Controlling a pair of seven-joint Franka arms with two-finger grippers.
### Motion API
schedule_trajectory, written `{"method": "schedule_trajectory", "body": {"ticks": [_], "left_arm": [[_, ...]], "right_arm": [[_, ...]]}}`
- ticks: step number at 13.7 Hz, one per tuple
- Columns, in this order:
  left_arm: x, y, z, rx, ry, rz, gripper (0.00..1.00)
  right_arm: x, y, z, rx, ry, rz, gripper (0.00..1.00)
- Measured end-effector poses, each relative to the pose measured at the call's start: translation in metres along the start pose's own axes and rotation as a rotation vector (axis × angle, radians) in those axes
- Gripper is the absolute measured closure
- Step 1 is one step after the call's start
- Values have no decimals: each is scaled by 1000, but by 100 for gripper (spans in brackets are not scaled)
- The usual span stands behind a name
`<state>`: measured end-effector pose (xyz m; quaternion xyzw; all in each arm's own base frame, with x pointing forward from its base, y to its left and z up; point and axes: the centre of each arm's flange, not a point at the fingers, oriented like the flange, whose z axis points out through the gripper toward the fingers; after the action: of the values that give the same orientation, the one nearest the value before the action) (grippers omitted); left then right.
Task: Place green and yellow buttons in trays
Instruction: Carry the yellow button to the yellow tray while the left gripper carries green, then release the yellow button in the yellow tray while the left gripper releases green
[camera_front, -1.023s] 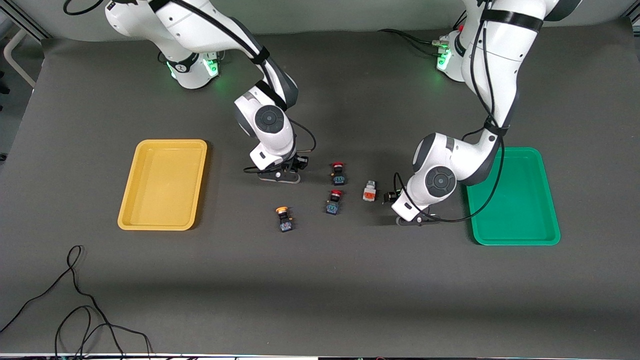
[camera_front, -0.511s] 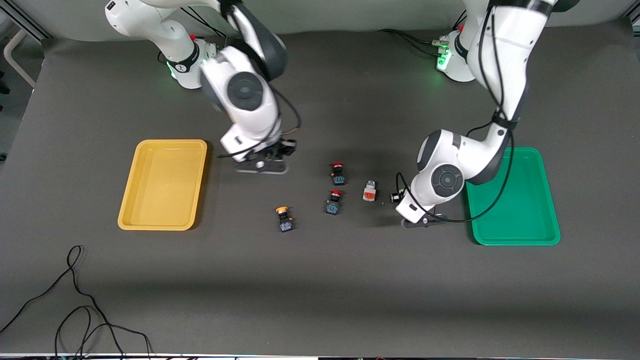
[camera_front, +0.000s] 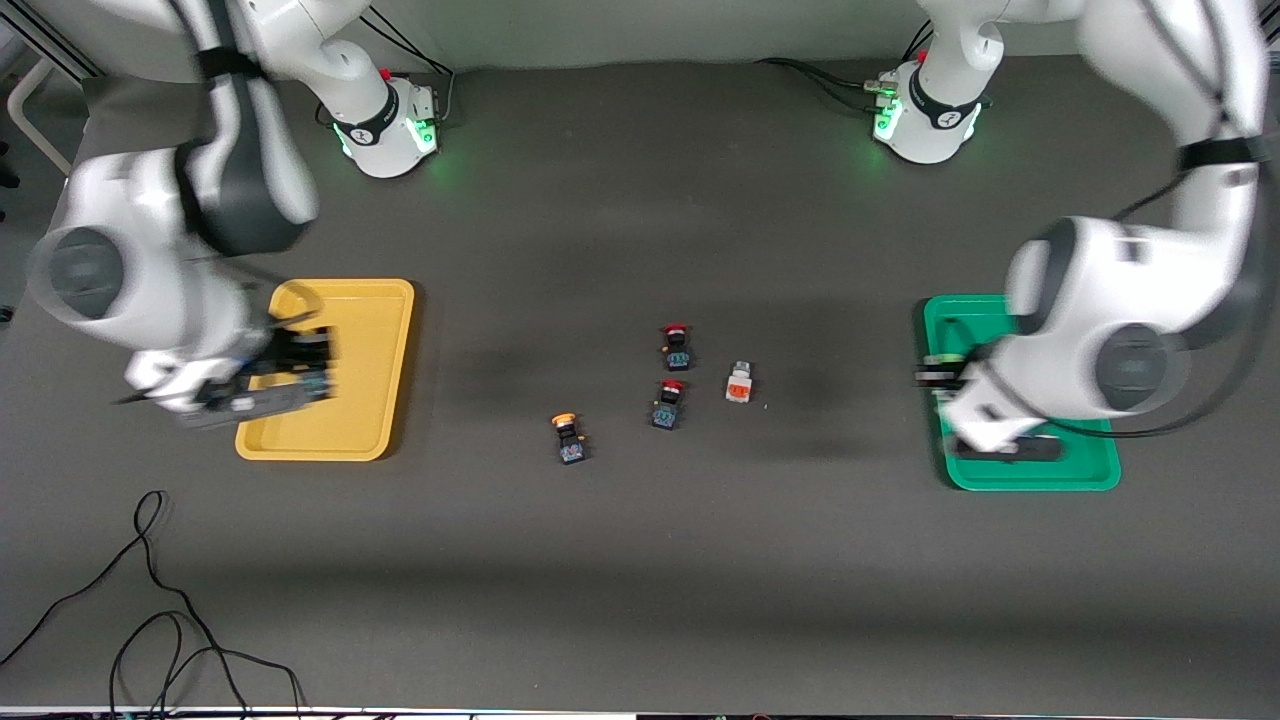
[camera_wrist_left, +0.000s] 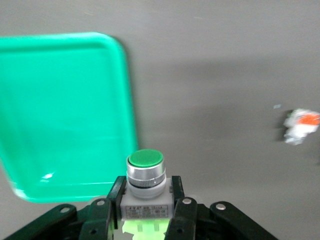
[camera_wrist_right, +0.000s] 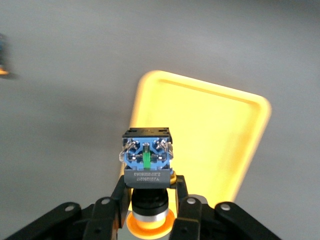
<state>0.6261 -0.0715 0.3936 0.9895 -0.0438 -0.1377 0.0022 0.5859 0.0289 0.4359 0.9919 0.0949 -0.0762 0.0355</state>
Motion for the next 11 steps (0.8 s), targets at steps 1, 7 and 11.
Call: {"method": "schedule_trajectory", "body": {"ticks": [1, 7, 11], "left_arm": [[0, -42, 0, 13, 0, 49, 59], [1, -183, 87, -2, 44, 192, 59], [-7, -205, 180, -9, 76, 197, 59]], "right_arm": [[-7, 33, 16, -3, 13, 12, 60], [-45, 72, 196, 37, 14, 87, 60], [-42, 78, 244, 52, -21, 84, 60]]}}
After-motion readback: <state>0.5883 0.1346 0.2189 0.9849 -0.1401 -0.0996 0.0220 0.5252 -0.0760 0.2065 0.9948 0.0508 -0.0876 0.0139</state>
